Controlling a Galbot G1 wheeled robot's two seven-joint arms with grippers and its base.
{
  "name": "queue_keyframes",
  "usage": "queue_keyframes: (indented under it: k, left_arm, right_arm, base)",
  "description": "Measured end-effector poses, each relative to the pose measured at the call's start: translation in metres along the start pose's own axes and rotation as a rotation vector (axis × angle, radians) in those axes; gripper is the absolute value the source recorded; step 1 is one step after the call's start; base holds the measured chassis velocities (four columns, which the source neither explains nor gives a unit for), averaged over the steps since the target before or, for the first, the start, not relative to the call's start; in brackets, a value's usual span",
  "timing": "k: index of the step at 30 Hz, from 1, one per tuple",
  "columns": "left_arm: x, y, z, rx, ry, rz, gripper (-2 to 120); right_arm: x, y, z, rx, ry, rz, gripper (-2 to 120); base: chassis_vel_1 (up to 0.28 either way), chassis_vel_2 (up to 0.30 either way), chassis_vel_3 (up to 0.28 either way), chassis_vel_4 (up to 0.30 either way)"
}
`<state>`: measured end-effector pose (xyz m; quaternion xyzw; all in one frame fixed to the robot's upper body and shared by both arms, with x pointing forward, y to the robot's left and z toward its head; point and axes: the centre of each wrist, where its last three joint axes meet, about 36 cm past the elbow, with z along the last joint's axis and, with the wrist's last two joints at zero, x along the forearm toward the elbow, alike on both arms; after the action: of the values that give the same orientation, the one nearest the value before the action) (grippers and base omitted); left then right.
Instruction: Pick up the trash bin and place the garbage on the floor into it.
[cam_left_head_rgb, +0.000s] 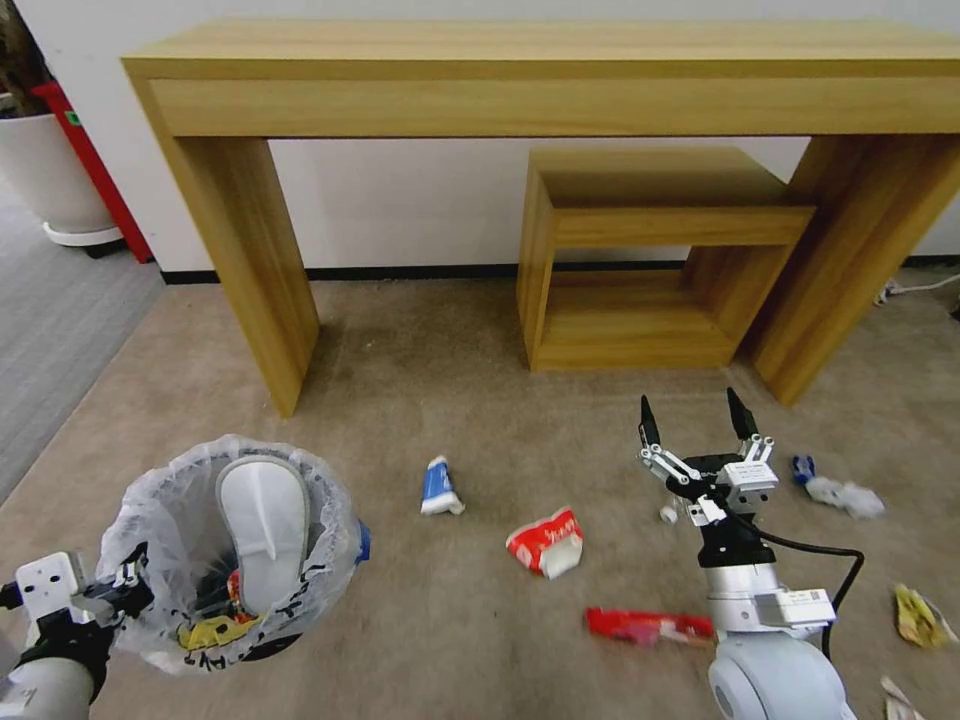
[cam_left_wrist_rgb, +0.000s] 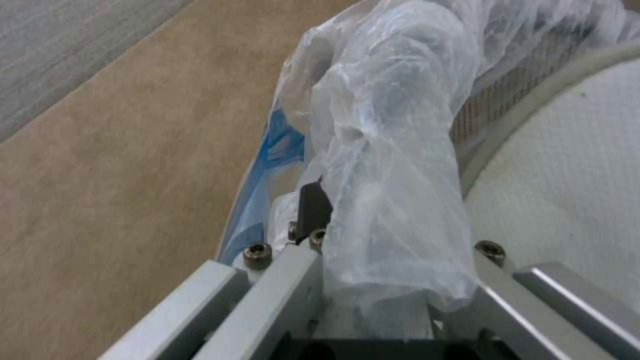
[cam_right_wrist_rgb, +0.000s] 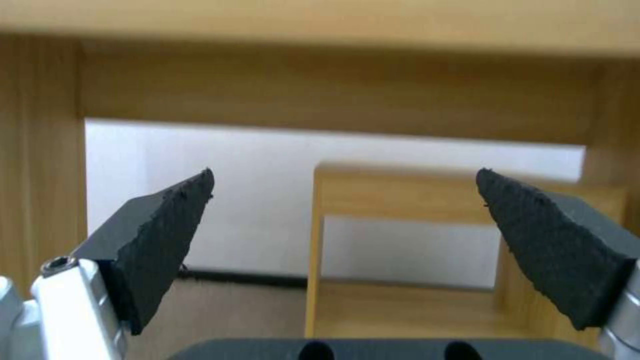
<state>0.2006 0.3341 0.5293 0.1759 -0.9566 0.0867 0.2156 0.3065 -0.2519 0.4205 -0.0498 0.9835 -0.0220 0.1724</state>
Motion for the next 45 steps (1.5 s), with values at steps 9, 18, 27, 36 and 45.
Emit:
queue_keyframes:
  k: [9, 18, 27, 36, 45]
  left_arm:
    - [0.004, -0.001, 0.000, -0.007, 0.005, 0.000, 1]
    - [0.002, -0.002, -0.006, -0.032, 0.012, 0.023, 1]
    - [-0.001, 0.000, -0.016, -0.025, 0.028, 0.031, 1]
    - [-0.005, 0.004, -0.018, -0.012, 0.040, 0.008, 1]
    - [-0.010, 0.009, -0.015, -0.005, 0.054, -0.012, 1]
  right_arm:
    - [-0.023, -0.013, 0.005, 0.012, 0.148, -0.052, 100]
    - [-0.068, -0.006, -0.040, -0.006, 0.508, -0.065, 100]
    - [-0.130, 0.017, -0.053, -0.179, 0.680, -0.226, 100]
    - [-0.176, 0.074, 0.003, -0.182, 0.855, -0.267, 100]
    - [-0.204, 0.141, 0.021, -0.173, 0.996, -0.264, 100]
  base:
    - [-0.018, 0.027, 0.007, -0.020]
    - [0.015, -0.008, -0.008, 0.011]
    - [0.000, 0.000, 0.000, 0.000]
    - [0.000, 0.000, 0.000, 0.000]
    - [0.000, 0.000, 0.000, 0.000]
